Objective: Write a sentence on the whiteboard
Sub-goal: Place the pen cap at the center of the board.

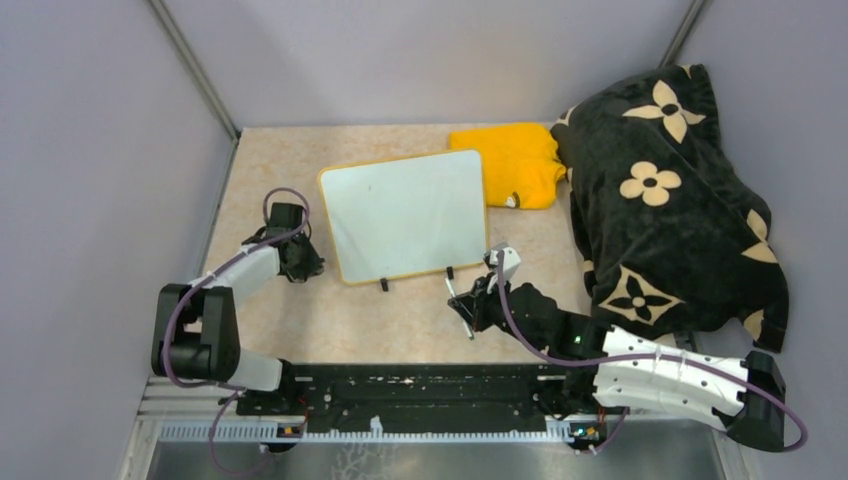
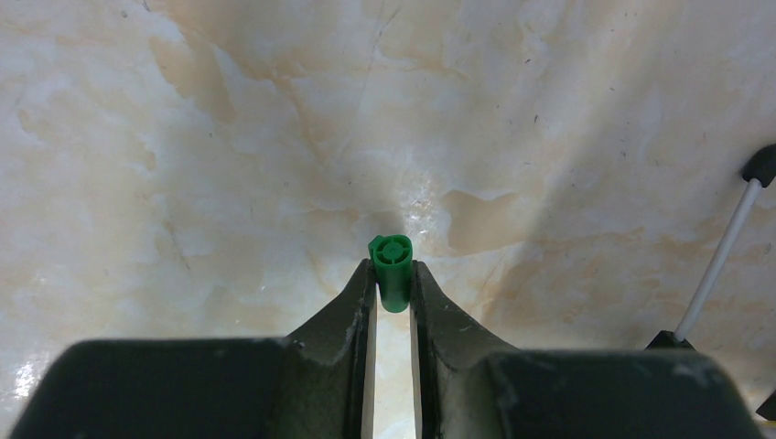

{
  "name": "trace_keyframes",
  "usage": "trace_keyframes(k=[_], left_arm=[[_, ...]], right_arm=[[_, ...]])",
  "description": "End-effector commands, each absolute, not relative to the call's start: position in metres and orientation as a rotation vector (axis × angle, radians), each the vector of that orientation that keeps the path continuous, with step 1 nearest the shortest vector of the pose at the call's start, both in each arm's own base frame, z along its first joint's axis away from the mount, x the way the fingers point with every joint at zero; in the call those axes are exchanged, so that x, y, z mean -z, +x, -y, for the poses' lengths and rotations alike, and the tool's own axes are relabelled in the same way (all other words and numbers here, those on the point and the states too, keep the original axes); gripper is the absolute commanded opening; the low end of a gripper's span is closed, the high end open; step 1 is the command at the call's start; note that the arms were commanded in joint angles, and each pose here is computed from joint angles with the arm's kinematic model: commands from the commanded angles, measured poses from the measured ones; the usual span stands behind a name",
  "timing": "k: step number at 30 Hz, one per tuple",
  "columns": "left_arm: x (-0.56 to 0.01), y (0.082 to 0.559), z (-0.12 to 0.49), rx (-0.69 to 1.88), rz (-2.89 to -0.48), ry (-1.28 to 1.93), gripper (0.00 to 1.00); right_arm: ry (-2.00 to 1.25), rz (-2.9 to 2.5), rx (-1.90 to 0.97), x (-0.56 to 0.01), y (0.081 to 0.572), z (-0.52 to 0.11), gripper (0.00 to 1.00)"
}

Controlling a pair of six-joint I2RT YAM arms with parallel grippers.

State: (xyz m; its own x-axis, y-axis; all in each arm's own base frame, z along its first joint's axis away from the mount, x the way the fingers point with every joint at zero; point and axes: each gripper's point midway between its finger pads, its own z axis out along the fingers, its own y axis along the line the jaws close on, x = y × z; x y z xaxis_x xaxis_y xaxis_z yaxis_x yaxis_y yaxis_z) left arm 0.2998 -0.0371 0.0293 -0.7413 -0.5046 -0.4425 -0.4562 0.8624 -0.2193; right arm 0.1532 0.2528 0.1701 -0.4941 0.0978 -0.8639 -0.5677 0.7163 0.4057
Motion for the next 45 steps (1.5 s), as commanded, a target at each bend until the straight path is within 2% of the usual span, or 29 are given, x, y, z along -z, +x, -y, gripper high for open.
trace_keyframes(k=[1, 7, 16, 22, 29, 33, 35, 39, 42, 45], left_arm=[[-0.023, 0.305, 0.040, 0.169, -2.535, -0.729, 0.18], [-0.016, 0.304, 0.038, 0.200, -2.562, -0.763, 0.24], [-0.016, 0.303, 0.040, 0.225, -2.581, -0.771, 0.39], [-0.024, 0.301, 0.040, 0.233, -2.562, -0.774, 0.44], [-0.069, 0.302, 0.023, 0.169, -2.385, -0.787, 0.68], [-0.109, 0.302, 0.018, 0.188, -2.259, -0.763, 0.74], [-0.136, 0.301, 0.027, 0.281, -2.189, -0.699, 0.75], [-0.221, 0.292, 0.089, 0.695, -1.932, -0.266, 0.77], [-0.273, 0.256, 0.147, 1.020, -1.741, 0.151, 0.81], [-0.293, 0.216, 0.191, 1.332, -1.586, 0.451, 0.90]], right_arm=[[-0.341, -1.875, -0.899, -0.189, 0.156, -0.261, 0.00], [-0.345, -1.880, -0.899, -0.188, 0.156, -0.263, 0.00], [-0.343, -1.886, -0.898, -0.189, 0.156, -0.264, 0.00], [-0.336, -1.886, -0.909, -0.191, 0.155, -0.262, 0.00], [-0.343, -1.893, -0.907, -0.191, 0.154, -0.262, 0.00], [-0.355, -1.883, -0.907, -0.196, 0.154, -0.264, 0.00], [-0.373, -1.874, -0.909, -0.200, 0.153, -0.265, 0.00], [-0.425, -1.846, -0.909, -0.210, 0.152, -0.267, 0.00], [-0.459, -1.821, -0.938, -0.221, 0.149, -0.273, 0.00], [-0.509, -1.787, -0.992, -0.235, 0.143, -0.283, 0.00]])
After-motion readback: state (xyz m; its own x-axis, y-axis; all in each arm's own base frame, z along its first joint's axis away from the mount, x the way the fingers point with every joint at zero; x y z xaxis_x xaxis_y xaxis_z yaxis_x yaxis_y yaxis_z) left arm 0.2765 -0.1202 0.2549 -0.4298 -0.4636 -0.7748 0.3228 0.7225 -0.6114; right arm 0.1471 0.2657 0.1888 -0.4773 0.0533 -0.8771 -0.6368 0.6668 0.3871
